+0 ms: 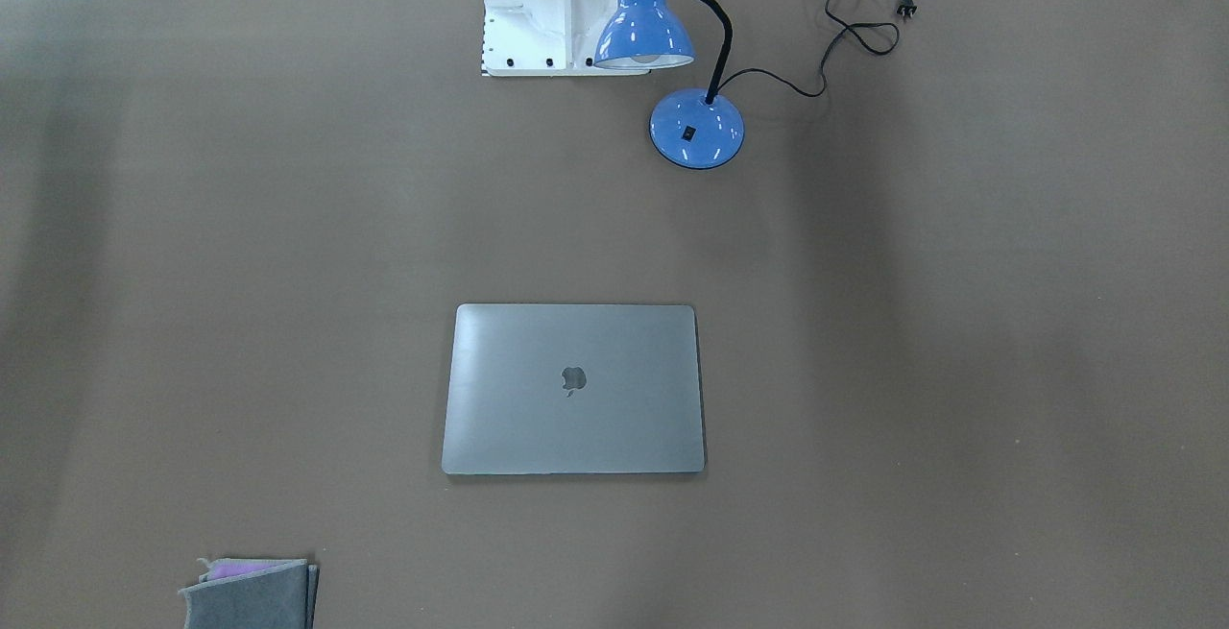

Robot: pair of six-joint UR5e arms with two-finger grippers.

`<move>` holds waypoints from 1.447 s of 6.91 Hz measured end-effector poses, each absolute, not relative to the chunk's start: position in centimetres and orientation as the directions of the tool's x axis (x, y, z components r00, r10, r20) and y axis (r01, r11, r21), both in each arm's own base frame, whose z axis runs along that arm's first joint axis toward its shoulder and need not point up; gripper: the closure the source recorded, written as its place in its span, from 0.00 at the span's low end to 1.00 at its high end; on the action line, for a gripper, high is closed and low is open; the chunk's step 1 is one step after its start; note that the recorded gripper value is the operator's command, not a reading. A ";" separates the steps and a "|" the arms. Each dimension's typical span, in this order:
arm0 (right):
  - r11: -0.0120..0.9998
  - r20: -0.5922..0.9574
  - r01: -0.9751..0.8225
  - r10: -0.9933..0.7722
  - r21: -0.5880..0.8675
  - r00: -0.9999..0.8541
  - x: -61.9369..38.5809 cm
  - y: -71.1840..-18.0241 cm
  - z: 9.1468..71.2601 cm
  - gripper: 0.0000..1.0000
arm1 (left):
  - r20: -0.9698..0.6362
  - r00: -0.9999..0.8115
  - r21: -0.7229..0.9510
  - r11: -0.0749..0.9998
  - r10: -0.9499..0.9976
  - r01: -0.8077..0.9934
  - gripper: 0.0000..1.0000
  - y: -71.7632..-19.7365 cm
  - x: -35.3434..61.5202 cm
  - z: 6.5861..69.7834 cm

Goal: Close laptop

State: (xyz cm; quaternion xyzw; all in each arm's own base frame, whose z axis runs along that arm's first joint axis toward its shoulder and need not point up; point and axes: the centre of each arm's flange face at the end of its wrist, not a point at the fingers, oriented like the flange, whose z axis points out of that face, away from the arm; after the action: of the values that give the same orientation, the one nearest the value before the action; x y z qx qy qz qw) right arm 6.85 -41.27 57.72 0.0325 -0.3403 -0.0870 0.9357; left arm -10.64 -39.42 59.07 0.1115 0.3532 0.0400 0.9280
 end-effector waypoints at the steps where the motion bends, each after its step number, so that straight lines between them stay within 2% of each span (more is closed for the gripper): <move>1: 0.983 0.632 0.141 -0.181 0.114 0.753 6.8 -40.9 58.1 0.00 | -0.650 0.746 0.234 0.972 0.149 0.010 0.02 -39.4 -10.8 59.0; 10: 0.987 0.650 0.138 -0.159 0.084 0.743 6.7 -40.1 59.5 0.00 | -0.655 0.742 0.218 0.976 0.141 0.007 0.02 -40.9 -10.8 60.6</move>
State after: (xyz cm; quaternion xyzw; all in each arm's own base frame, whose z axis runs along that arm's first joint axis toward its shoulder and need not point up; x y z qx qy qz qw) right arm 6.72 -40.06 59.45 0.0153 -0.3494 -0.0796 0.9335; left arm -10.82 -40.87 60.64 0.1039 0.3571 0.0360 0.9276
